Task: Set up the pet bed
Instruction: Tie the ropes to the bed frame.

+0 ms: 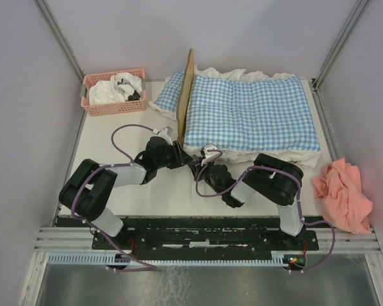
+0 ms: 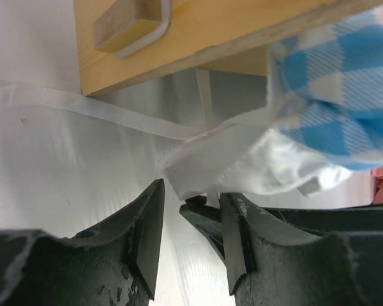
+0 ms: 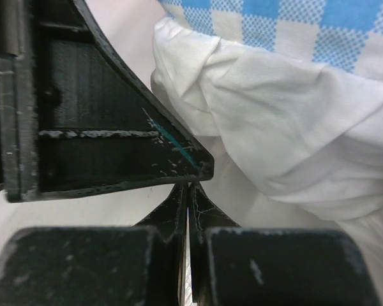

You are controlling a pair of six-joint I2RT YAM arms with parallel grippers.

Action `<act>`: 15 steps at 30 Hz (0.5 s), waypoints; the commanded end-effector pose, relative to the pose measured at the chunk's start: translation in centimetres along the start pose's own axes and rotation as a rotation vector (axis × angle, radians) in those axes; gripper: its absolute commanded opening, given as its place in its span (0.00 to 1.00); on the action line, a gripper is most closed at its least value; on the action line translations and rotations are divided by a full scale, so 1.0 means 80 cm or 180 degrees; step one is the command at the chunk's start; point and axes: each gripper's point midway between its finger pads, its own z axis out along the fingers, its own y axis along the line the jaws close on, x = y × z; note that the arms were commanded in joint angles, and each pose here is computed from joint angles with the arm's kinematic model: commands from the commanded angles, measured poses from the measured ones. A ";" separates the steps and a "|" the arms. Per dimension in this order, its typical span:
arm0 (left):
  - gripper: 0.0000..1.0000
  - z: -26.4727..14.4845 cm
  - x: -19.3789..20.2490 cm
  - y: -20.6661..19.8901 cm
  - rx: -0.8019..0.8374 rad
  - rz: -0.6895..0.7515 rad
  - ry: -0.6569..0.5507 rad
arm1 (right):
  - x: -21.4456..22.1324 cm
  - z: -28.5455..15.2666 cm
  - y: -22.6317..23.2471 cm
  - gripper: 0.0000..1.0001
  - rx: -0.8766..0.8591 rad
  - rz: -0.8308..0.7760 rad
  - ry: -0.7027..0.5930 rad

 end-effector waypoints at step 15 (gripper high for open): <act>0.41 0.033 0.002 -0.046 0.0516 -0.0216 -0.0017 | 0.002 -0.006 0.007 0.02 -0.0157 -0.0048 -0.0118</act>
